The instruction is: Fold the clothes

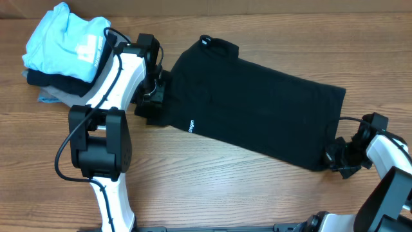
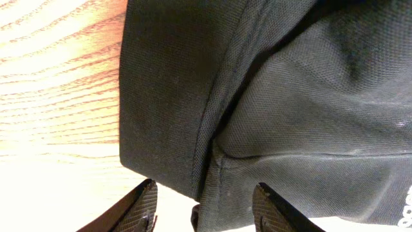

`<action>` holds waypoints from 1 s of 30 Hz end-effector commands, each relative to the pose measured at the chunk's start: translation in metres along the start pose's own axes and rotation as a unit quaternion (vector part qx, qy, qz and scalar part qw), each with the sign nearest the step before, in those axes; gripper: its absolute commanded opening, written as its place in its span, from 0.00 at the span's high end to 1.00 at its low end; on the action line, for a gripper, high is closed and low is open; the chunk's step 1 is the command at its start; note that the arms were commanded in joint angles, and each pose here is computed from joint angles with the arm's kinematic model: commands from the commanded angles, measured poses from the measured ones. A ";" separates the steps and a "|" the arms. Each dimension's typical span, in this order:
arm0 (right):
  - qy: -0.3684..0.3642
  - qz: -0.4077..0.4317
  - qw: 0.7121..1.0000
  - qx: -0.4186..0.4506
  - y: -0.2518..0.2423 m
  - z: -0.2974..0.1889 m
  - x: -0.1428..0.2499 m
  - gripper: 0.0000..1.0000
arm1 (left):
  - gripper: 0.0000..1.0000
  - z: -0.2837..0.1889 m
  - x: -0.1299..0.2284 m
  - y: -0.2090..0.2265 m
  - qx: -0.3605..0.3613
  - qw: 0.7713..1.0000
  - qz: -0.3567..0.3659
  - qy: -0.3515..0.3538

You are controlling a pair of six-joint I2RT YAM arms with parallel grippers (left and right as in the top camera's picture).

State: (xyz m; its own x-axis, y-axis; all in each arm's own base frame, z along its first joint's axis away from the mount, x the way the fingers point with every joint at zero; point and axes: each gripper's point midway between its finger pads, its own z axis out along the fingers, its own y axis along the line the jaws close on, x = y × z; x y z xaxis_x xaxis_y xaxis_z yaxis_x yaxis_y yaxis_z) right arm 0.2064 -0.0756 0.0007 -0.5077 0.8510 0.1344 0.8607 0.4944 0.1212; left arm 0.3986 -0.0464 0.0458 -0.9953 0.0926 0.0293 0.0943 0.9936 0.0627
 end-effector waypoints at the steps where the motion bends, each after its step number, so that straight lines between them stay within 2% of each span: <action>1: -0.027 0.025 0.999 0.036 -0.013 -0.015 -0.016 0.96 | 0.47 -0.006 -0.005 0.002 -0.003 1.000 0.001 -0.012; 4: -0.028 0.026 0.999 0.035 -0.010 -0.024 -0.020 0.92 | 0.40 -0.006 -0.006 -0.001 0.005 1.000 0.001 -0.013; 6: -0.033 0.025 0.999 0.031 -0.006 -0.028 -0.024 0.74 | 0.37 -0.007 -0.007 -0.004 0.014 1.000 0.001 -0.016; 7: -0.036 0.025 0.999 0.029 -0.004 -0.031 -0.026 0.70 | 0.37 -0.007 -0.008 -0.006 0.020 1.000 0.002 -0.017; 12: -0.041 0.003 0.999 -0.009 0.018 -0.054 -0.036 0.68 | 0.43 -0.021 -0.012 -0.019 0.060 0.997 0.033 -0.024; 15: -0.035 -0.033 0.998 -0.051 0.037 -0.067 -0.036 0.63 | 0.43 -0.039 -0.020 -0.028 0.079 0.995 0.043 -0.041; 18: -0.025 -0.070 0.993 -0.097 0.055 -0.072 -0.033 0.41 | 0.39 -0.064 -0.035 -0.046 0.117 0.988 0.066 -0.077; 20: -0.028 -0.078 0.991 -0.105 0.058 -0.073 -0.034 0.33 | 0.36 -0.075 -0.043 -0.064 0.149 0.979 0.095 -0.101; 23: -0.037 -0.083 0.990 -0.109 0.062 -0.071 -0.037 0.30 | 0.25 -0.077 -0.050 -0.080 0.152 0.975 0.112 -0.119; 26: -0.044 -0.091 0.989 -0.104 0.063 -0.062 -0.038 0.30 | 0.19 -0.076 -0.052 -0.097 0.157 0.971 0.133 -0.125; 30: -0.051 -0.078 0.992 -0.085 0.057 -0.038 -0.037 0.39 | 0.13 -0.073 -0.052 -0.122 0.157 0.963 0.173 -0.136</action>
State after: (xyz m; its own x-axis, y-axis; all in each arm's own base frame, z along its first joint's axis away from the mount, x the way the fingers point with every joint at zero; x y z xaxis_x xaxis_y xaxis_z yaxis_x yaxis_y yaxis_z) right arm 0.2837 -0.0927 0.0593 -0.6246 0.7804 -0.0281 0.7298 0.5962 0.3347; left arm 0.4443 -0.1562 0.1118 -0.9110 0.3272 -0.2509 0.3780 0.9058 -0.1914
